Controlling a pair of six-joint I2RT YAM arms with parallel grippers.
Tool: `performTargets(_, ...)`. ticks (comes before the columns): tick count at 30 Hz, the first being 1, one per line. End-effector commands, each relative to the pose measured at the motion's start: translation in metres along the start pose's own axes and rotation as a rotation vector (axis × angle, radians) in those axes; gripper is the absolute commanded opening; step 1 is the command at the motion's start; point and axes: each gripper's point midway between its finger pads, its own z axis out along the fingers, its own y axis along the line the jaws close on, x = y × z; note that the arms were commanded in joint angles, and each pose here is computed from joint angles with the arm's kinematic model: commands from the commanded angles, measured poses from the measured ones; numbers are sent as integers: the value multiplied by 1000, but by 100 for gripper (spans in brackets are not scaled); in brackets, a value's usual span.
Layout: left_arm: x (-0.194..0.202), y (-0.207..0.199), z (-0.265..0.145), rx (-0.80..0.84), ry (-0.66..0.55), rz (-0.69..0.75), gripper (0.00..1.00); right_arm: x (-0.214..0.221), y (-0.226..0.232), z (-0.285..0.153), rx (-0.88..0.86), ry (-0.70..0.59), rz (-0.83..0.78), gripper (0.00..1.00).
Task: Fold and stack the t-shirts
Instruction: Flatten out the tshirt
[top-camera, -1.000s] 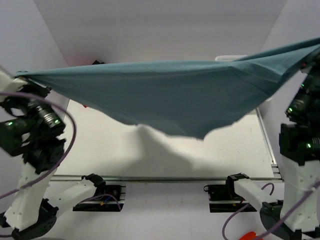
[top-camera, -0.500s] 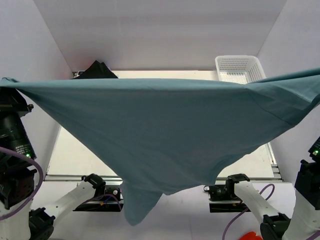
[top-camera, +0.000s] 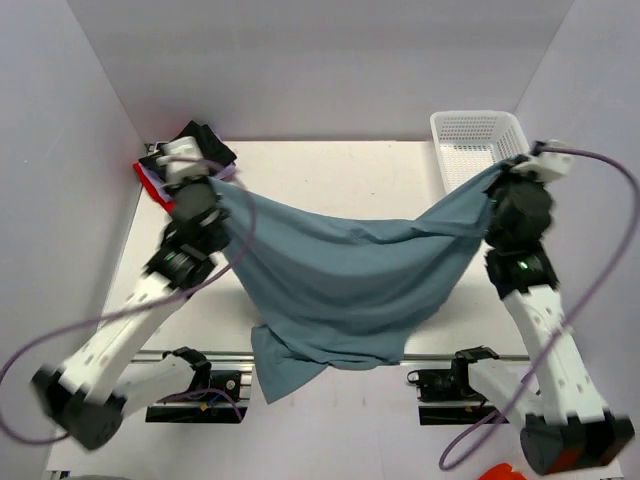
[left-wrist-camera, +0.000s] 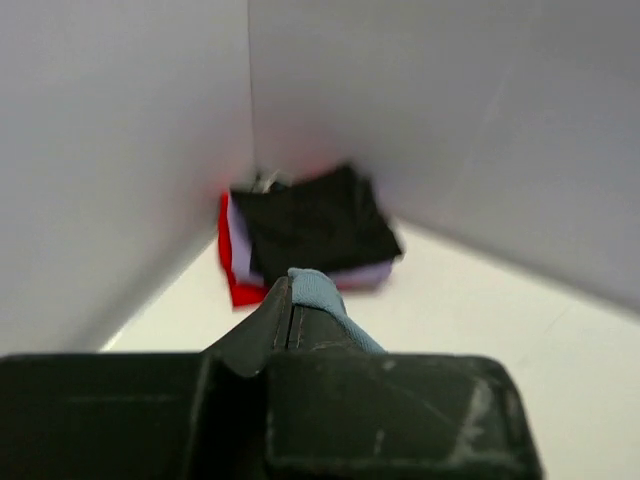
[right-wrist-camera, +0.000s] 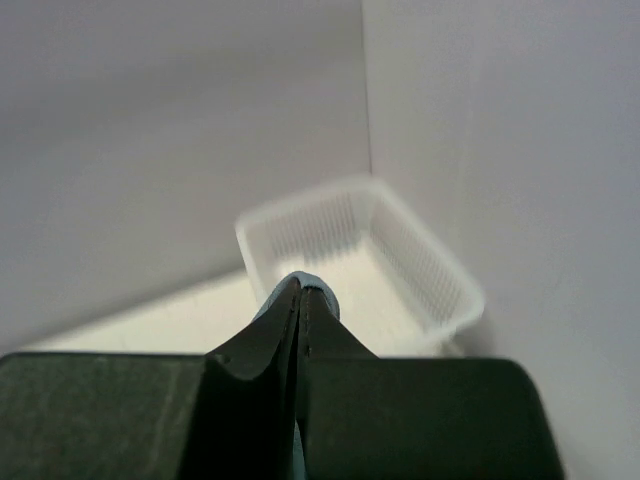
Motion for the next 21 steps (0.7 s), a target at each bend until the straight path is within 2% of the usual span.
performTargets(1, 51, -6, 25, -166, 56, 17, 0, 25, 3, 21, 62, -7, 111, 0)
performTargets(2, 75, -20, 37, -177, 93, 73, 0, 45, 7, 31, 74, 44, 84, 0)
performTargets(5, 108, -24, 61, -227, 127, 82, 0, 91, 16, 57, 98, 152, 13, 0)
performTargets(6, 129, -32, 73, -226, 156, 114, 0, 114, 23, 67, 87, 202, -14, 0)
performTargets(7, 133, -42, 83, -201, 166, 94, 0, 128, 28, 76, 83, 233, -40, 0)
performTargets(8, 142, -39, 95, -220, 184, 101, 0, 125, 34, 84, 75, 229, -39, 0)
performTargets(10, 171, -54, 121, -200, 237, 136, 0, 156, 43, 103, 75, 293, -94, 0)
performTargets(11, 180, -51, 134, -218, 250, 148, 0, 151, 46, 112, 79, 284, -92, 0)
performTargets(12, 177, -58, 148, -218, 243, 132, 0, 184, 50, 122, 82, 344, -141, 0)
performTargets(13, 185, -65, 159, -205, 254, 133, 0, 167, 58, 135, 79, 315, -136, 0)
performTargets(14, 215, -64, 174, -216, 294, 170, 0, 174, 58, 140, 87, 331, -151, 0)
performTargets(15, 208, -76, 190, -201, 277, 141, 0, 192, 61, 147, 87, 362, -177, 0)
performTargets(16, 213, -80, 200, -198, 281, 149, 0, 190, 68, 162, 90, 353, -184, 0)
performTargets(18, 234, -87, 224, -194, 304, 158, 0, 215, 71, 174, 93, 394, -222, 0)
performTargets(19, 240, -91, 229, -194, 306, 159, 0, 210, 79, 191, 93, 372, -212, 0)
performTargets(20, 244, -91, 237, -192, 309, 164, 0, 234, 80, 195, 89, 415, -251, 0)
performTargets(21, 240, -94, 248, -176, 299, 161, 0, 236, 82, 201, 86, 419, -261, 0)
